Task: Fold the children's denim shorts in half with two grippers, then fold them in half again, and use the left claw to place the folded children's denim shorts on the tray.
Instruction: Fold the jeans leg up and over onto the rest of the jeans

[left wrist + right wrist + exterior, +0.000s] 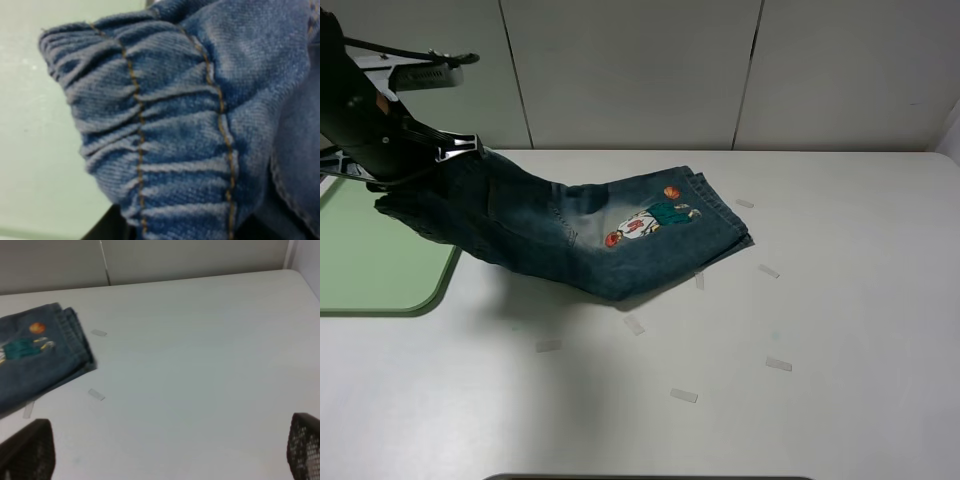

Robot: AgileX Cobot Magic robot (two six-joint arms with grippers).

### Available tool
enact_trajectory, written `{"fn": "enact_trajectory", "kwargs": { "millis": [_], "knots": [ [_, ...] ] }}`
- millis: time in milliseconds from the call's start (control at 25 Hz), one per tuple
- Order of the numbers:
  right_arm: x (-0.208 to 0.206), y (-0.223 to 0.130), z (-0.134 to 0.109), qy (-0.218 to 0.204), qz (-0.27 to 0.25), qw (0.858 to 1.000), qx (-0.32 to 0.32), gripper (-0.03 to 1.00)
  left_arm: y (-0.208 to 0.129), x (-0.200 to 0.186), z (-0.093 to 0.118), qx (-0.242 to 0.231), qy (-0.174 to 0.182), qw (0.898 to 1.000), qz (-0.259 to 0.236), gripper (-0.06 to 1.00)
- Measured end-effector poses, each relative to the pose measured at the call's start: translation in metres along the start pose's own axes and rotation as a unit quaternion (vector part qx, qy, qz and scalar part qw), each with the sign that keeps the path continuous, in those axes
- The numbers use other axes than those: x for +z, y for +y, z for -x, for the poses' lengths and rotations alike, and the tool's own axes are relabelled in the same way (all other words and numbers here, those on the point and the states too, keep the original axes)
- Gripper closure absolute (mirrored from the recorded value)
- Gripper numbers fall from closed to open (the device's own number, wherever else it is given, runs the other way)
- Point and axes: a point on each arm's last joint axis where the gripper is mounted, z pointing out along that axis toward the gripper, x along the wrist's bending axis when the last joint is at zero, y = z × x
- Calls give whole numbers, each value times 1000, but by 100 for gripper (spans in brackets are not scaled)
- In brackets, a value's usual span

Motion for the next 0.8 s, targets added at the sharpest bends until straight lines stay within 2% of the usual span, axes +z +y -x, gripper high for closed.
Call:
{"fn": "enact_trajectory", "kwargs": {
  "millis": [480,640,800],
  "knots": [
    [0,0,0,0,0,1000,0,27,-10,-56,-20,6,18,1000,8,70],
    [0,0,0,0,0,1000,0,27,-10,-56,-20,2,16,1000,7,70],
    [0,0,0,0,0,1000,0,27,-6,-41,-10,-14,-9,1000,6,70]
  ]
}}
